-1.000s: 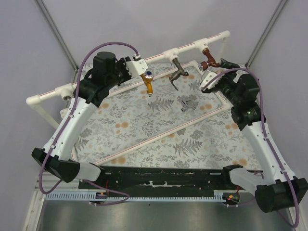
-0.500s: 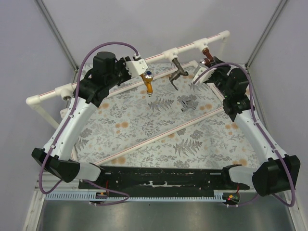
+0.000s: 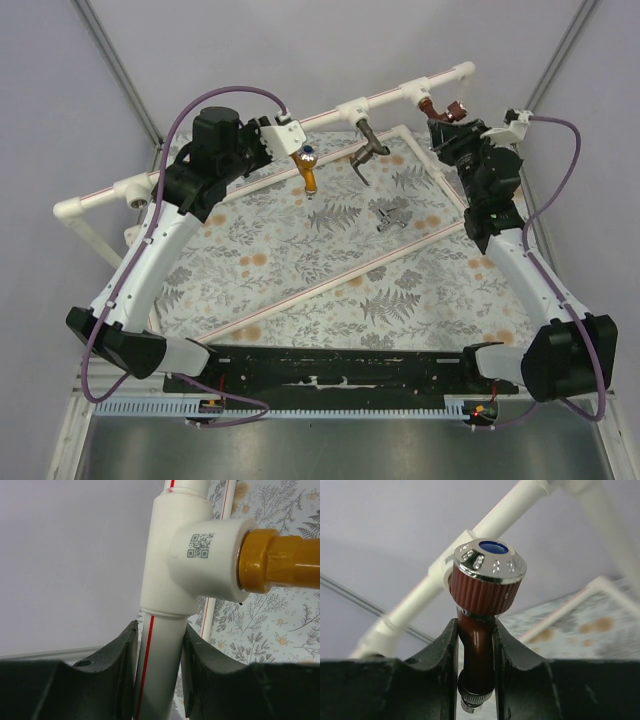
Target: Install the water faucets
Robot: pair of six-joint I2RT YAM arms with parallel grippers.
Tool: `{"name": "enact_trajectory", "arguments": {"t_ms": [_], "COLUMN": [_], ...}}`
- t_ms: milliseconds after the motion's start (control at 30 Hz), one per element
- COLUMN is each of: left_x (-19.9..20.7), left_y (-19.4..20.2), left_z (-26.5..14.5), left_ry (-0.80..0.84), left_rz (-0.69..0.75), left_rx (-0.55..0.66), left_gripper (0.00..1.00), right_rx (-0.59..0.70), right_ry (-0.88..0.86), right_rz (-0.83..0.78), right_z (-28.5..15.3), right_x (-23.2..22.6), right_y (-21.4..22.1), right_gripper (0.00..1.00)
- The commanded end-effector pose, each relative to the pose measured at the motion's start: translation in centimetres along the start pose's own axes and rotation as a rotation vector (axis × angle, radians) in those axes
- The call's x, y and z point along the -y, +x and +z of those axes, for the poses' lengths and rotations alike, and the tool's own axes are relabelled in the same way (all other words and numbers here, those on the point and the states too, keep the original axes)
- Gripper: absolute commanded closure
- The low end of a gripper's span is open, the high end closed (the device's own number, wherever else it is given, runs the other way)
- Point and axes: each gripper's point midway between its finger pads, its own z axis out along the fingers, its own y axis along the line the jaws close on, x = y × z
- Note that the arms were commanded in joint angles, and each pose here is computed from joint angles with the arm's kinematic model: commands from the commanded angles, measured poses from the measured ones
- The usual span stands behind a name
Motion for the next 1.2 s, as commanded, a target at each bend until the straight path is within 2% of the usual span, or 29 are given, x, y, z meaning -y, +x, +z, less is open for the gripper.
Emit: {"name": "enact_trajectory", "arguments": {"t_ms": [0,67,100,233,300,433,467,567,633,767,800,900,1033,1167], "left_x": [5.1,5.1,5.0,4.7,4.8,4.7,4.7,4.8,4.8,4.9,4.9,4.9,4.9,5.1], "left_y": [0.5,0.5,0.4,0.3,0.4,0.3,0.2,0.2,0.1,0.1,0.1,0.1,0.1,0.1], "left_z": [-0.8,-0.7,-0.8,-0.8,-0.8,-0.6,-0.7,-0.7,-0.7,-0.8,-0.8,-0.9,-1.0,-1.1], "left_ry": [0.170,0.172,0.168,0.160,0.161,0.161,0.160,0.167,0.169,0.174,0.173,0.177,0.175,0.179], "left_rz": [-0.176,-0.174,-0.176,-0.175,-0.174,-0.172,-0.172,-0.171,-0.168,-0.170,-0.170,-0.170,-0.172,-0.175], "left_rx": [-0.030,-0.030,-0.028,-0.029,-0.032,-0.030,-0.027,-0.025,-0.022,-0.019,-0.020,-0.019,-0.017,-0.013], "left_gripper": [0.98,0.98,0.98,0.98,0.98,0.98,0.98,0.98,0.98,0.98,0.98,0.98,0.98,0.98], "right_rx": [0.275,0.295,0.287,0.279,0.287,0.280,0.267,0.185,0.112,0.022,-0.019,-0.059,-0.104,-0.050], "right_ry": [-0.021,-0.057,-0.063,-0.028,-0.009,-0.011,0.007,0.043,0.000,-0.106,-0.131,-0.208,-0.269,-0.271], "right_rz": [1.049,1.119,1.104,0.907,0.779,0.466,0.347,-0.129,-0.484,-1.033,-1.140,-1.339,-1.480,-1.593], "right_z": [1.6,2.0,2.1,1.0,-0.1,-2.3,-2.8,-4.4,-5.3,-6.3,-6.5,-6.3,-5.4,-4.0], "right_x": [-0.4,-0.5,-0.7,-0.1,0.5,1.6,2.1,2.7,2.6,2.8,3.1,2.7,2.2,1.1], "right_y": [-4.2,-4.8,-4.9,-5.2,-5.2,-5.4,-5.2,-5.3,-5.0,-4.2,-3.7,-3.6,-3.3,-4.1], "right_gripper": [0.82,0.73,0.69,0.39,0.32,0.26,0.24,0.19,0.16,0.14,0.09,0.05,0.02,0.02]}}
